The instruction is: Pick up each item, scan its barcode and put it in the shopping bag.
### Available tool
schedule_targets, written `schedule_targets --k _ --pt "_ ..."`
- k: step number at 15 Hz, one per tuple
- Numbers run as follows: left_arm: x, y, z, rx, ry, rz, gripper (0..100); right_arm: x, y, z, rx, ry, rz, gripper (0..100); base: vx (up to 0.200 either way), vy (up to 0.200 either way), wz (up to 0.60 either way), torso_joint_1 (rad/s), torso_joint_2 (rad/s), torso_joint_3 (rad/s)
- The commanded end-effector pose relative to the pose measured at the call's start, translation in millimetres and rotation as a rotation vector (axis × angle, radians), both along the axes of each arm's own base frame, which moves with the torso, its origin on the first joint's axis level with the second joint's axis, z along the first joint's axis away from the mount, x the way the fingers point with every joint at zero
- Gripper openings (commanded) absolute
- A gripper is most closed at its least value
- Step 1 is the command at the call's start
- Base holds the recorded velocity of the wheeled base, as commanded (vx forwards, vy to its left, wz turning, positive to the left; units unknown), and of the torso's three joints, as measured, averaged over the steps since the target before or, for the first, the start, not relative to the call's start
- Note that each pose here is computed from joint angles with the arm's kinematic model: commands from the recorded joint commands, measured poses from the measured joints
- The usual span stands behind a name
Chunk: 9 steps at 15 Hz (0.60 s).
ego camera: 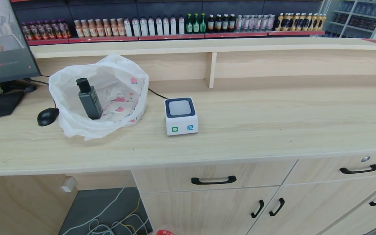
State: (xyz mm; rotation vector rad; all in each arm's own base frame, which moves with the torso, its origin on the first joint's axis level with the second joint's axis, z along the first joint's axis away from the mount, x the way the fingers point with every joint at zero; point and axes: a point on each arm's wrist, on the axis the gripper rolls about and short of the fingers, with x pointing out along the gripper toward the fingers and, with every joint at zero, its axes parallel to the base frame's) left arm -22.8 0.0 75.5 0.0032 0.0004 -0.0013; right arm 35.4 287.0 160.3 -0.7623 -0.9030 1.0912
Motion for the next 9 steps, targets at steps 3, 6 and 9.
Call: schedule_targets --k 3,6,9 --pt "0.0 0.0 0.0 0.0 0.0 0.001 100 4.4 -6.4 -5.3 -0.061 -0.152 -0.043 0 0.0 0.0 0.0 0.0 0.0 0.0" --pt "0.0 0.0 0.0 0.0 0.0 0.0 100 7.7 -16.4 -3.9 -0.076 -0.201 -0.071 0 0.0 0.0 0.0 0.0 0.0 0.0" --pt "0.0 0.0 0.0 0.0 0.0 0.0 100 16.0 -29.1 8.5 -0.067 -0.329 -0.144 0 0.0 0.0 0.0 0.0 0.0 0.0"
